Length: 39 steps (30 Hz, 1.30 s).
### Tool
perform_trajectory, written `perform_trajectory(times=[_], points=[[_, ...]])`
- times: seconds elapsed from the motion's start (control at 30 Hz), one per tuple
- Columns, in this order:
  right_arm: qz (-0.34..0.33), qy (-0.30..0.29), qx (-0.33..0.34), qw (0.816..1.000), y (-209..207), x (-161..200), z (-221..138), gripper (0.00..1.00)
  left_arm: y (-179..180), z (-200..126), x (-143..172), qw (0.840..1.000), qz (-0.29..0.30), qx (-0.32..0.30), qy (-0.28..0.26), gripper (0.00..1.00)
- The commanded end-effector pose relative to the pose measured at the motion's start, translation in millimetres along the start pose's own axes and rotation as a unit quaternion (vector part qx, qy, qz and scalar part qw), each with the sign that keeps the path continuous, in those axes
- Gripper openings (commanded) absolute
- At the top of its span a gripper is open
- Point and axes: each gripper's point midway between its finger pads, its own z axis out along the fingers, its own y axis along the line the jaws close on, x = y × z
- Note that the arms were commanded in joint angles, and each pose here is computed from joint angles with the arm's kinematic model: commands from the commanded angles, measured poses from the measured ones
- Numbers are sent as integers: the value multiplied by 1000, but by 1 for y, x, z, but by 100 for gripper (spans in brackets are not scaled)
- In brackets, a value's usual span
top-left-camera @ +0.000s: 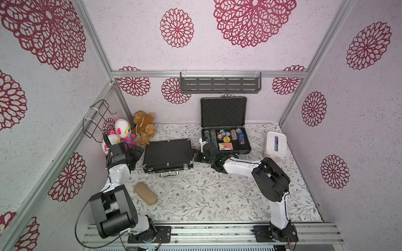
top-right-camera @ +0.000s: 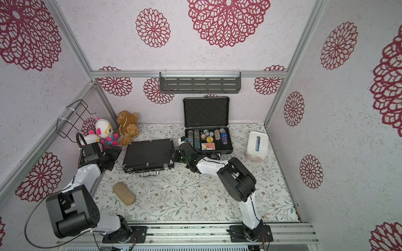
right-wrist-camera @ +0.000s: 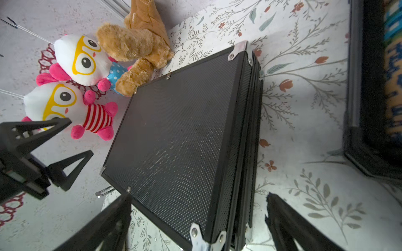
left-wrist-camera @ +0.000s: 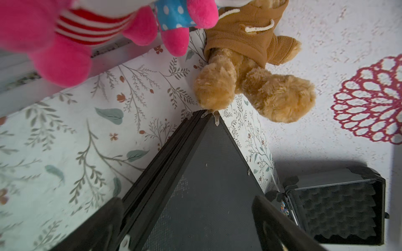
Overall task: Open the poker set cases
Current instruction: Open the case lid on the poker set case.
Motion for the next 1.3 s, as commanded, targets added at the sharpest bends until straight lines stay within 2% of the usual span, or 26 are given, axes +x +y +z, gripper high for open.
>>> perform_trajectory(times=[0.0, 0.2, 0.43, 0.67, 0.97, 1.13, 1.27], points=[[-29, 2, -9, 1000, 13, -14, -11, 99, -12, 14, 15, 998, 15, 40, 55, 97], [-18, 14, -32, 999, 12, -12, -5, 99, -27, 33, 29, 996, 30, 50, 71, 97], [-9, 24, -45, 999, 10, -6, -1, 99, -35, 70, 64, 989, 41, 42, 132, 97], [-6, 25, -41, 999, 4, -6, -1, 99, -60, 78, 83, 986, 70, 52, 145, 97], [33, 13, 17, 999, -22, 0, -17, 99, -58, 48, 65, 990, 81, 8, 112, 97], [82, -7, -16, 996, -20, -1, -24, 99, -56, 10, 43, 994, 94, -20, 57, 97], [122, -18, -64, 990, -4, -5, -26, 99, -76, -13, 41, 996, 70, 34, 36, 97]])
